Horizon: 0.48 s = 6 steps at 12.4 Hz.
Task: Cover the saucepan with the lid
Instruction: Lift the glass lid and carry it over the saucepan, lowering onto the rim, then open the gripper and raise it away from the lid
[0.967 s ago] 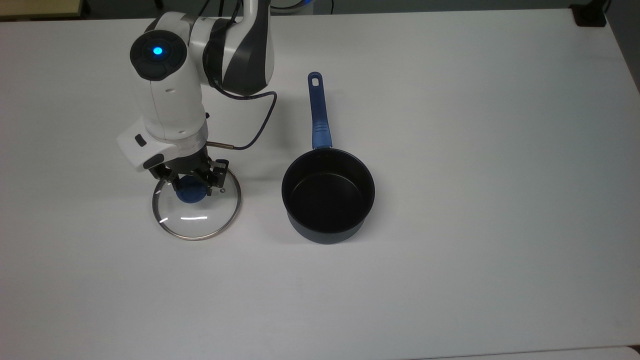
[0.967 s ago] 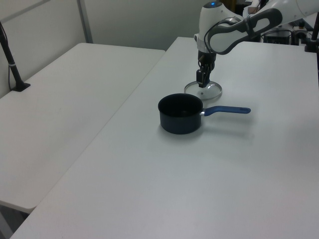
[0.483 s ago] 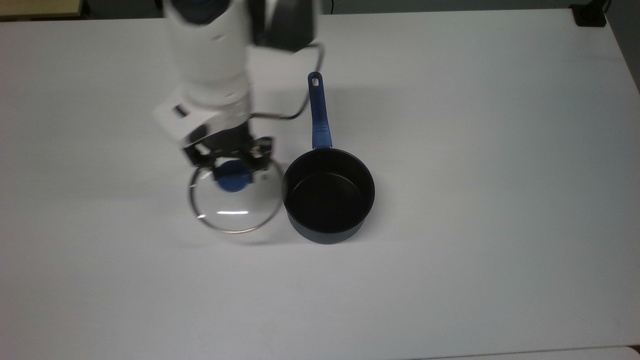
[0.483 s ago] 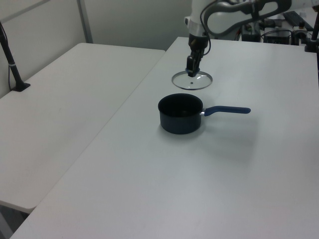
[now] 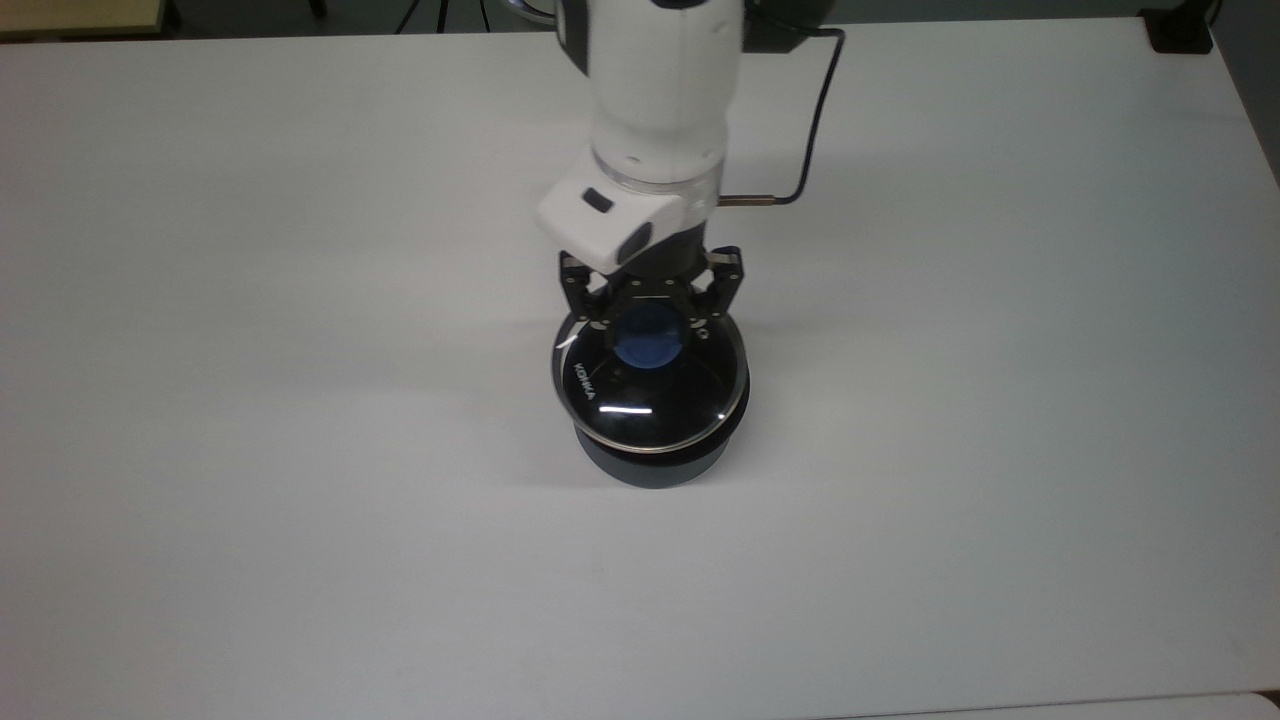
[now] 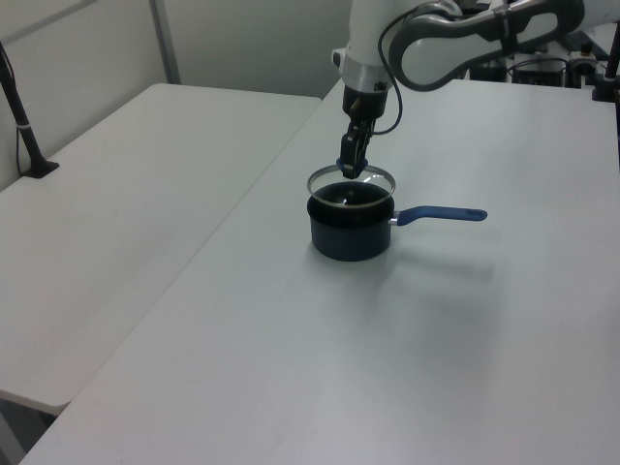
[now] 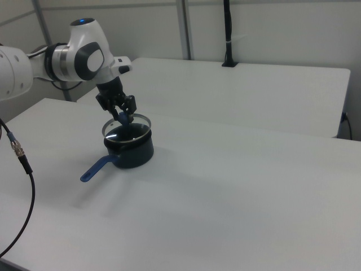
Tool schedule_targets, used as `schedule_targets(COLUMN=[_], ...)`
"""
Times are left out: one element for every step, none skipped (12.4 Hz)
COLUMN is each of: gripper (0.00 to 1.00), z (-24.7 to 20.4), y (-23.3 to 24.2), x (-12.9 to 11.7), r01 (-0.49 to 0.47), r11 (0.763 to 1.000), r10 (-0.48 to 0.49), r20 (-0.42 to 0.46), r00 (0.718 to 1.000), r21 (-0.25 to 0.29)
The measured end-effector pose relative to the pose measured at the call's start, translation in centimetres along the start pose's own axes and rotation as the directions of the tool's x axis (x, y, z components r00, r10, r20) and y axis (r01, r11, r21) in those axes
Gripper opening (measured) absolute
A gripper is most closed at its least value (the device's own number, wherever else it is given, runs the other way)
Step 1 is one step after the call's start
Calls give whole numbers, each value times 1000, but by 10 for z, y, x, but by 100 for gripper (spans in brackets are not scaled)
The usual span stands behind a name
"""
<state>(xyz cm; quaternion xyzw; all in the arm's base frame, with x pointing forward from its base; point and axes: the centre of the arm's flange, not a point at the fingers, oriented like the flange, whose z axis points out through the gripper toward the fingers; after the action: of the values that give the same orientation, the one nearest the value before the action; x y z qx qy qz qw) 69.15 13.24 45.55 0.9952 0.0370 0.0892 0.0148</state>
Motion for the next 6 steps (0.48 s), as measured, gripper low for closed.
schedule_targets(gripper=[60,60,60,60,60,60], z=[2,4,7,12,17,22], y=[-8,-12,-15,-18,-21,-22], x=[0,1,1,0,0,-1], r01=[0,2,10,21,30,39], r11=[1000,1000,1000,1000,999,999], r10=[0,-2,-10,-21,-30,-38], r20=[-2,-10,-12,-8,-1,3], r00=[1000,1000,1000,1000,1000,999], r21=[1,1,-6,-16,-27,-39])
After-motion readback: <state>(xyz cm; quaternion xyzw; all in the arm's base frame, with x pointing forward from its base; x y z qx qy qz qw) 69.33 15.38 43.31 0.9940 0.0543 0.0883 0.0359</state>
